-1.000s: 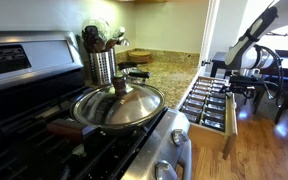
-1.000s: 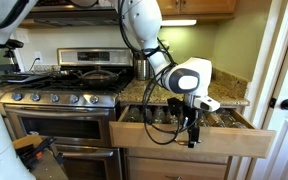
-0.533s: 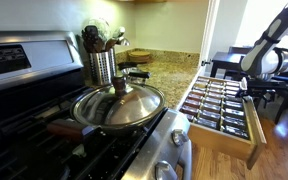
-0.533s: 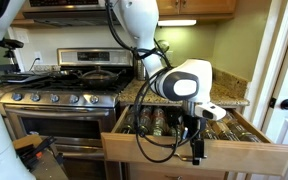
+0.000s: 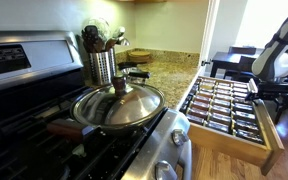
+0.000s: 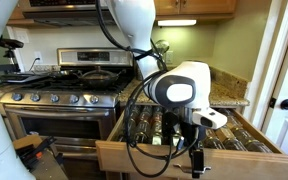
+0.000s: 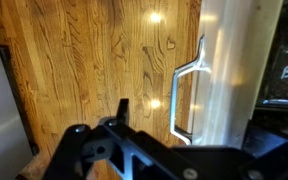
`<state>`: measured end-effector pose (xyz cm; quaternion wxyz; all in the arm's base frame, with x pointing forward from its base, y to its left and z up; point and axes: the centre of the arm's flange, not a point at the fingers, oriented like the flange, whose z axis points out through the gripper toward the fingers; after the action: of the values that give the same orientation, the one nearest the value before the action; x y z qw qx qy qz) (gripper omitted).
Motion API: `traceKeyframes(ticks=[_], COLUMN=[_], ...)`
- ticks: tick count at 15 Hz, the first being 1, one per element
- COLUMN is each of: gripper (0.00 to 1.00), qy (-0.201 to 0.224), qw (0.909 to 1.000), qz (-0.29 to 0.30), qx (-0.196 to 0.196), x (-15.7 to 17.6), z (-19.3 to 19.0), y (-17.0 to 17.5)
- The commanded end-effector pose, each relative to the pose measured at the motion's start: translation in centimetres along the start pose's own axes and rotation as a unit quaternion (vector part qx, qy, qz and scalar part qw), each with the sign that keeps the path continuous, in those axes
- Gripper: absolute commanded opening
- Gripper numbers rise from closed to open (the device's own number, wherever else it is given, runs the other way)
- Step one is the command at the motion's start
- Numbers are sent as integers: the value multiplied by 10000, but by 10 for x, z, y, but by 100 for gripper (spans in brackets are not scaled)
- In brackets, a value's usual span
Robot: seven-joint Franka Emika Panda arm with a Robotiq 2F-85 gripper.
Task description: Open the top drawer
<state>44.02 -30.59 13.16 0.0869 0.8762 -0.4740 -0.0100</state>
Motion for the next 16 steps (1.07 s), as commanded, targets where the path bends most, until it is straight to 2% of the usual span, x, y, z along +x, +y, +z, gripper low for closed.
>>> traceKeyframes(ticks=[1,8,11,16], gripper=[100,100,100,100], qy=[126,418,520,957], qw=[9997,9976,9981,9950], qz=[23,251,189,103], qx=[-229,-482,-289,275], x=[-30,-42,-50,-63], z=[6,10,2,-30], y=[30,59,59,49])
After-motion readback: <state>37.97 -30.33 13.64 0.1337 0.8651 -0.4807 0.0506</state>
